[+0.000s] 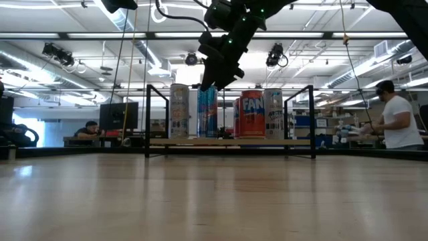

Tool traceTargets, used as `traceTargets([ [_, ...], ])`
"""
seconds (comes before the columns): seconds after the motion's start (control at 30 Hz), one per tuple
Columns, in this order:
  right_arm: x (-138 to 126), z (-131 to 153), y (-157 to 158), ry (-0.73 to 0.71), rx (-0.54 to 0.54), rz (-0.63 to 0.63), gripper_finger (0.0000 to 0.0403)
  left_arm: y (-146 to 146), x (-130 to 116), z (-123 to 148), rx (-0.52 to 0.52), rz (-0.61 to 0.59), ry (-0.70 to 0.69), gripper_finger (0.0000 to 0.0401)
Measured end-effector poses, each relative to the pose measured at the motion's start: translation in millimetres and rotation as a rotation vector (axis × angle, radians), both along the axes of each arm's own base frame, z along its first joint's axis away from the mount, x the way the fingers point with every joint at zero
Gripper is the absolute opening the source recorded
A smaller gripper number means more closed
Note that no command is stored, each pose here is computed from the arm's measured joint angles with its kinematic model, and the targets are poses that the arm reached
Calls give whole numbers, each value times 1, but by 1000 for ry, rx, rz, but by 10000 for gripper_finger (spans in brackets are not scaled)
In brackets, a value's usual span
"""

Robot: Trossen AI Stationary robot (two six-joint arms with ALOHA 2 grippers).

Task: Place canned beverage on shelf
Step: Put the blue soda can on the shelf aligned with the other blue soda can, then put the white blue soda can aligned with the other white blue soda can

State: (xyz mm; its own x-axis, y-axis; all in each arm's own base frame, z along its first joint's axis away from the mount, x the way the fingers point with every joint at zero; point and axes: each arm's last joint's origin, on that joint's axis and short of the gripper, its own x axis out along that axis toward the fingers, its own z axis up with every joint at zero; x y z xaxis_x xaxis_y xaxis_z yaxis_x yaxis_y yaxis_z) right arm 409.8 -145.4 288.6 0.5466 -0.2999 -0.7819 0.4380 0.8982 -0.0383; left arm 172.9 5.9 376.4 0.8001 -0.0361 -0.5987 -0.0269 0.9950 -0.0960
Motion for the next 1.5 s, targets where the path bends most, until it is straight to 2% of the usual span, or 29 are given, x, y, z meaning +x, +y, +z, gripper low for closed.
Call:
traceTargets([
  [0.47, 0, -2, 0, 22, -20, 34, 320, 0, 0, 0, 0, 0, 0, 298],
  [0.7, -5, 28, 4, -43, 4, 77, 323, 0, 0, 0, 0, 0, -1, 298],
  [1.03, -13, 77, 29, -121, 157, 255, 323, 0, 0, 0, 0, 0, -1, 298],
  [1.3, -6, 85, 61, -187, 266, 467, 323, 0, 0, 0, 0, 0, -1, 298],
  [1.5, 1, 88, 90, -223, 252, 614, 323, 0, 0, 0, 0, 0, -1, 298],
])
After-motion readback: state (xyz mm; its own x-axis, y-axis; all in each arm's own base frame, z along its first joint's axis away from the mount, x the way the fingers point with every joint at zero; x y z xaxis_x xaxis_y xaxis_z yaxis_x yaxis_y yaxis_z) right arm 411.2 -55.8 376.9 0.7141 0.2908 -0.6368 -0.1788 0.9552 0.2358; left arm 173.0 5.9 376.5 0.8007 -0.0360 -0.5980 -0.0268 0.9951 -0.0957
